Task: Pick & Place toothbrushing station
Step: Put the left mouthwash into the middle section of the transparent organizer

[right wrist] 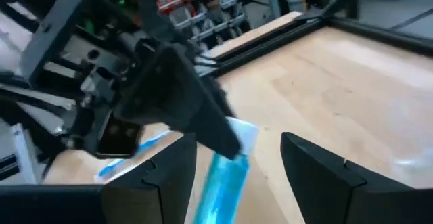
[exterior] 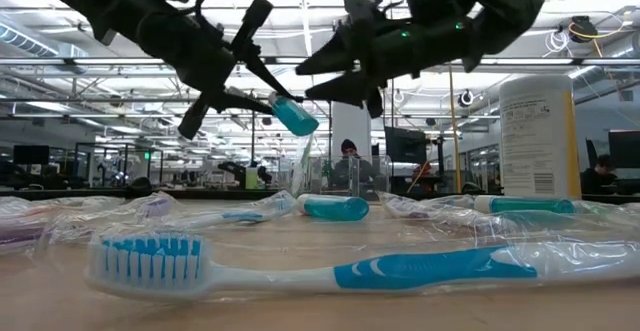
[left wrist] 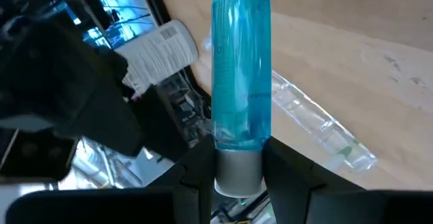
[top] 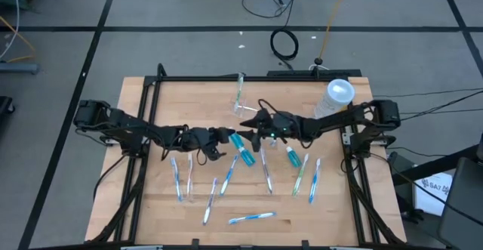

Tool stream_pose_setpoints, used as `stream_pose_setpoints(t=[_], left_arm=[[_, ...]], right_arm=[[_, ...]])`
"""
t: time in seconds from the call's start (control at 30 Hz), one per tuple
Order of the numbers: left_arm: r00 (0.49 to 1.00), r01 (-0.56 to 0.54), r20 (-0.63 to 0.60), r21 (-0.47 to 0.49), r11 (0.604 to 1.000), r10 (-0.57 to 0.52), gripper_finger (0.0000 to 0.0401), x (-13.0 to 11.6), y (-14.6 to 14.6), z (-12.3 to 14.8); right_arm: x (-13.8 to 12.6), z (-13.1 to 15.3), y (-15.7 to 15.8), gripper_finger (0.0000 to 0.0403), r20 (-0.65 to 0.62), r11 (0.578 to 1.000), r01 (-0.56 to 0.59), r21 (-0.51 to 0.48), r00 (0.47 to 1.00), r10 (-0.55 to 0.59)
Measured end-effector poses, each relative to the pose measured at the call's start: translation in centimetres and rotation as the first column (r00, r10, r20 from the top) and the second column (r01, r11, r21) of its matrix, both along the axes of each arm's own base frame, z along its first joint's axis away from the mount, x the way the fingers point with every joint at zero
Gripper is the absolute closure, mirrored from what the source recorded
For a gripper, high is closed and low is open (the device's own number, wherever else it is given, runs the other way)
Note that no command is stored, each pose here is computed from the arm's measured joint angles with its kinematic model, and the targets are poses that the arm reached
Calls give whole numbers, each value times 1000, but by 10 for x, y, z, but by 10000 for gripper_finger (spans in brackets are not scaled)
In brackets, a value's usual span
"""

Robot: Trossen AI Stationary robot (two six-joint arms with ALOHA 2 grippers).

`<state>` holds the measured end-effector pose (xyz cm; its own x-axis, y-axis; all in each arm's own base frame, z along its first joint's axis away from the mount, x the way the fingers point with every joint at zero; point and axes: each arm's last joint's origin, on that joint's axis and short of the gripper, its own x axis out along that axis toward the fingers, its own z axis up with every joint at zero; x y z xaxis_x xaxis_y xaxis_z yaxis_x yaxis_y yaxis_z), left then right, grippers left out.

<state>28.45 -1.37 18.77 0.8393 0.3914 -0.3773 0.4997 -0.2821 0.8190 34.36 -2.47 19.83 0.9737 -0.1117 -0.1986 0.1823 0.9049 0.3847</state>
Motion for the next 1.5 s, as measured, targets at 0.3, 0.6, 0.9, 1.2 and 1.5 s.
stream_pose_setpoints(t=[0.3,0.6,0.9,1.2,1.5], left_arm=[[1000,-6,-7,142,990,7,297,-1,-13,4],[1000,19,18,197,980,-23,297,1,-15,9],[995,101,3,245,964,-105,297,2,-17,11],[989,121,43,307,944,-141,297,4,-17,18],[985,148,33,322,935,-167,297,5,-17,18]], right_arm=[[0,-8,-5,193,-69,1000,-2,15,998,3],[0,-7,-3,193,-55,990,-113,86,992,118],[1,-3,-5,193,-3,989,-105,106,994,106],[0,-3,-4,202,0,975,-174,140,985,175],[1,-2,-4,246,6,975,-178,130,984,179]])
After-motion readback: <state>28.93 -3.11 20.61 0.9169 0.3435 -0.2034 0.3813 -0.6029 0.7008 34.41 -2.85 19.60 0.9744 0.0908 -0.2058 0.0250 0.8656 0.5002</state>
